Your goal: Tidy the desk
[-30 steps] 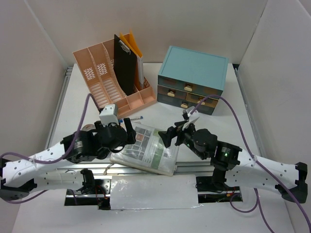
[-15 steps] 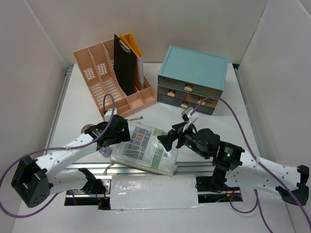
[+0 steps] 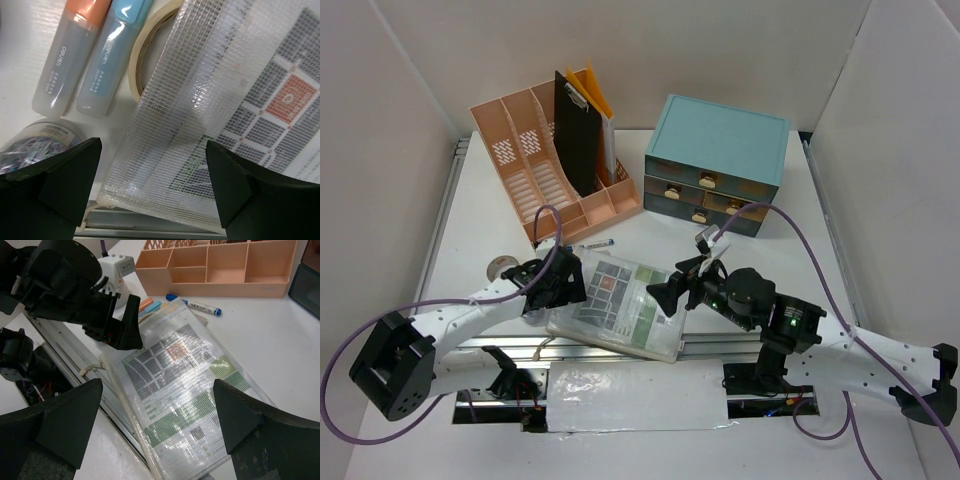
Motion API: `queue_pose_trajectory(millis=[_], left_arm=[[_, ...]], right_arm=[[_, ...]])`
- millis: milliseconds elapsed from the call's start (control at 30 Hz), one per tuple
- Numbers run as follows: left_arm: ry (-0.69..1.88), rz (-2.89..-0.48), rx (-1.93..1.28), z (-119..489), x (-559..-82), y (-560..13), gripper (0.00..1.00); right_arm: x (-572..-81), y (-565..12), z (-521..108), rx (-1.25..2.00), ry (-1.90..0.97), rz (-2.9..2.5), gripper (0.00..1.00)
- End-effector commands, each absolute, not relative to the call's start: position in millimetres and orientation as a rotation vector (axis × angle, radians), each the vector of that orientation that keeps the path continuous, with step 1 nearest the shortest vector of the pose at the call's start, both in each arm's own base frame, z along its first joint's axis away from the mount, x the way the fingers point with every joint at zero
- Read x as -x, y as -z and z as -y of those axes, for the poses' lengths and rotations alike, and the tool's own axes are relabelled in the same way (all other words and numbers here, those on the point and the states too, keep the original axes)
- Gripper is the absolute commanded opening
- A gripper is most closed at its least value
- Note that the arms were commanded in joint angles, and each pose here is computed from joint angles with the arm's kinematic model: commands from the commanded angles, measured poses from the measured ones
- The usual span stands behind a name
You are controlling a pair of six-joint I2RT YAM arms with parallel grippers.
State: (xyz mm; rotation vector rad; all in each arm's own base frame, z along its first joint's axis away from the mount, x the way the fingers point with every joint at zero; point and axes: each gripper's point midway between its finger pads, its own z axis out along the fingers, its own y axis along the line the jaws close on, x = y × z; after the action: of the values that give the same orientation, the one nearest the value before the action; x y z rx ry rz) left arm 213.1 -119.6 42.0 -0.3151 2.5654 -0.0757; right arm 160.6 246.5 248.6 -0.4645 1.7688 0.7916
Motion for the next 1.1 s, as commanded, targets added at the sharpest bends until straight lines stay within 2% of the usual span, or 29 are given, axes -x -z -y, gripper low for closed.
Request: queue_pose_trajectory(millis=[0, 200, 367, 400, 433, 467, 500, 533, 667, 800, 933, 1067], left_arm=[[0.143, -2.574, 0.329, 128, -215, -33, 0.98], [0.182, -2.605, 0.310, 133, -209, -16, 0.95], [0.277, -2.586, 0.302, 142, -208, -21, 0.72], [0.286, -2.581, 0.301, 143, -208, -23, 0.59], [0.291, -2.582, 0.304, 143, -206, -25, 0.39], [0.306, -2.567, 0.307, 143, -207, -30, 0.28], [0.314, -2.557, 0.319, 143, -208, -36, 0.05], [0.322, -2.544, 0.321, 142, -207, -43, 0.00], [0.432, -2.467, 0.284, 149, -207, -82, 0.00], [0.583, -2.347, 0.169, 165, -213, -146, 0.00], [0.751, -2.218, -0.178, 193, -206, -209, 0.00], [0.776, -2.137, -0.414, 201, -200, -265, 0.00]], right_arm=[[-160, -258, -249, 0.463, -0.813, -1.754, 1.00], [-161, -262, -252, 0.472, -0.809, -1.754, 1.00], [-162, -264, -251, 0.464, -0.804, -1.755, 1.00], [-162, -264, -251, 0.465, -0.808, -1.754, 1.00], [-162, -263, -251, 0.465, -0.806, -1.755, 1.00], [-162, -263, -251, 0.460, -0.805, -1.758, 1.00], [-162, -262, -251, 0.463, -0.804, -1.758, 1.00], [-162, -262, -251, 0.462, -0.803, -1.758, 1.00], [-162, -258, -255, 0.490, -0.798, -1.762, 1.00], [-166, -262, -260, 0.479, -0.803, -1.755, 1.00], [-194, -272, -253, 0.362, -0.793, -1.792, 1.00], [-209, -300, -252, 0.463, -0.894, -1.729, 1.00]])
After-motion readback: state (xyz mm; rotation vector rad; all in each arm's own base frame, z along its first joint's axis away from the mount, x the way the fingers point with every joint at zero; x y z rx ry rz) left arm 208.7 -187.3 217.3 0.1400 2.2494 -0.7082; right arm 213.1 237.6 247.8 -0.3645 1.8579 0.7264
